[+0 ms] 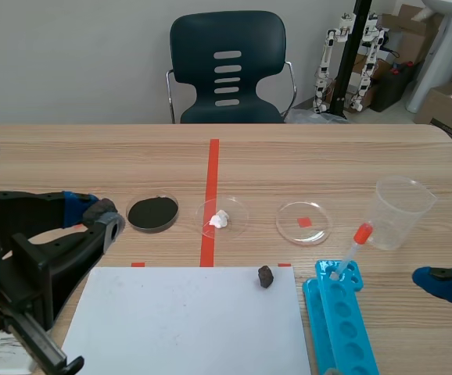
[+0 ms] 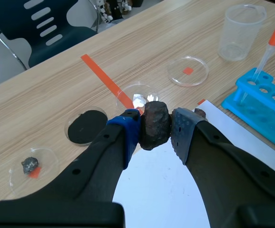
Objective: Put the middle mineral back
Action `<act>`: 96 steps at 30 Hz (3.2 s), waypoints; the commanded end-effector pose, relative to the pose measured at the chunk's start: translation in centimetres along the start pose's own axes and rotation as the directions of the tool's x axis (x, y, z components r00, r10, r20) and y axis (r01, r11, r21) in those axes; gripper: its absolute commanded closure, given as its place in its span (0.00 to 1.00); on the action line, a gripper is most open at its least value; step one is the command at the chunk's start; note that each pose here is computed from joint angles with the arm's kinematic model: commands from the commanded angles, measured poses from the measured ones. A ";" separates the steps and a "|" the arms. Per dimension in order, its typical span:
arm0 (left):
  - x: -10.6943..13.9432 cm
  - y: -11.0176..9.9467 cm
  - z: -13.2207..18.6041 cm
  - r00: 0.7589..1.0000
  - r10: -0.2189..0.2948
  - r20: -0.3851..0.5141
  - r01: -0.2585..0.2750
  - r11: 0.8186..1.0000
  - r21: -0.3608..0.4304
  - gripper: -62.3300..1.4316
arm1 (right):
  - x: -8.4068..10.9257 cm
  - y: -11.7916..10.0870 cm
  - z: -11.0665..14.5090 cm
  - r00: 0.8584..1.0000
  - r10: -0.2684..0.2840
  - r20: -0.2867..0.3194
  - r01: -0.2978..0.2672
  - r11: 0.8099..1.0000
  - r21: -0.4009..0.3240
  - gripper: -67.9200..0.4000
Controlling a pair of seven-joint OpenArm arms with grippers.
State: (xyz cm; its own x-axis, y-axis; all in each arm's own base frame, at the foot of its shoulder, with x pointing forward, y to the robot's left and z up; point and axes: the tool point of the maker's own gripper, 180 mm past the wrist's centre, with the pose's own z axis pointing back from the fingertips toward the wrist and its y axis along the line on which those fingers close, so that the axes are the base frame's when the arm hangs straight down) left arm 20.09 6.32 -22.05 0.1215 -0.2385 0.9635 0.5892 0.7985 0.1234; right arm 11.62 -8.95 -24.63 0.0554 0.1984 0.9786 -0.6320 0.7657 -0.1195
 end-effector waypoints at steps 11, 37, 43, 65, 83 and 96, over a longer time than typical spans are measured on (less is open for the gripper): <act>0.0 0.8 -1.2 0.999 0.023 0.040 -0.024 0.999 0.030 0.82 | 0.6 -0.2 0.0 1.000 -0.002 0.025 0.003 1.000 -0.005 0.06; -12.3 0.6 -9.9 0.911 0.106 -0.398 -0.115 0.993 0.002 0.82 | 0.6 -0.2 0.0 1.000 -0.002 0.025 0.003 1.000 -0.005 0.06; -14.2 -0.5 -10.8 0.858 0.145 -0.493 -0.166 0.986 0.001 0.82 | 0.6 -0.2 0.0 1.000 -0.002 0.025 0.003 1.000 -0.005 0.06; -16.6 -0.7 -13.2 0.793 0.257 -0.553 -0.247 0.965 0.094 0.81 | 0.6 -0.2 0.0 1.000 -0.002 0.025 0.003 1.000 -0.005 0.06; -16.2 -0.2 -13.0 0.806 0.275 -0.523 -0.250 0.961 0.120 0.00 | 0.6 -0.2 0.0 1.000 -0.002 0.025 0.003 1.000 -0.005 0.06; -9.1 0.0 -11.1 0.927 0.181 -0.330 -0.171 0.984 0.059 0.00 | 0.6 -0.2 0.0 1.000 -0.002 0.025 0.003 1.000 -0.005 0.06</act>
State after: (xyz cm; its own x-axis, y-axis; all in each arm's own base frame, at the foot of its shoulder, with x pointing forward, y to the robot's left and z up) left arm 27.33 2.32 -34.60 0.5148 -0.2711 0.8133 0.5130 0.8575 -0.0388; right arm 11.62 -8.95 -24.63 0.0554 0.1984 0.9786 -0.6320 0.7657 -0.1195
